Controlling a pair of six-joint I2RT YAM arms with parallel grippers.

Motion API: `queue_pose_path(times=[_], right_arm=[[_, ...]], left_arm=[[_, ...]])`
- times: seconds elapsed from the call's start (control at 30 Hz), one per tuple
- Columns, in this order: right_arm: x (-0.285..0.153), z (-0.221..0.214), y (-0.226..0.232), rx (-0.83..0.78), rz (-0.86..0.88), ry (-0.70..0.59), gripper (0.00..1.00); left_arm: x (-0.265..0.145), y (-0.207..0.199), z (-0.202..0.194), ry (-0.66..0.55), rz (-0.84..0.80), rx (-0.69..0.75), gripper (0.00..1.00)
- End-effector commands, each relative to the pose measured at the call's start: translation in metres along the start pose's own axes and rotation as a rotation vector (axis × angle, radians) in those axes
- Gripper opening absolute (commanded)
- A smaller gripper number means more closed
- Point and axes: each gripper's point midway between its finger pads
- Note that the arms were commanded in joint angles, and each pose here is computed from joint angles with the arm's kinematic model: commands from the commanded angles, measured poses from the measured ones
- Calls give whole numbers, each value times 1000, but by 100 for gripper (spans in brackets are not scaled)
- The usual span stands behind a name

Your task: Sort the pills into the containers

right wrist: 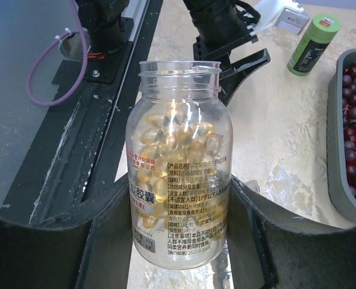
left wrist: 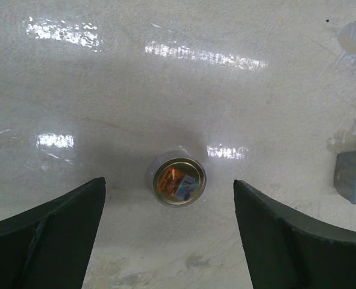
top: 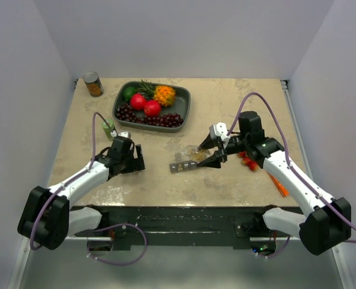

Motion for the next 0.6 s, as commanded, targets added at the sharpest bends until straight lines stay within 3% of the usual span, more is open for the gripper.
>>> queue_pose_path(times=[0.0, 0.57], right_arm=[[0, 3, 2, -27, 21, -13, 0], [0, 1, 0, -26, 14, -8, 0]], left_arm=[[5, -8, 25, -39, 3, -23, 89], [16, -16, -4, 89, 193, 71, 64]])
Point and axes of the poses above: each gripper's point midway between its finger pads, its own x axis out along the fingers, its own y axis along the line the jaws close on, z = x × y, and after that the axes turned 10 degrees about x, right-handed
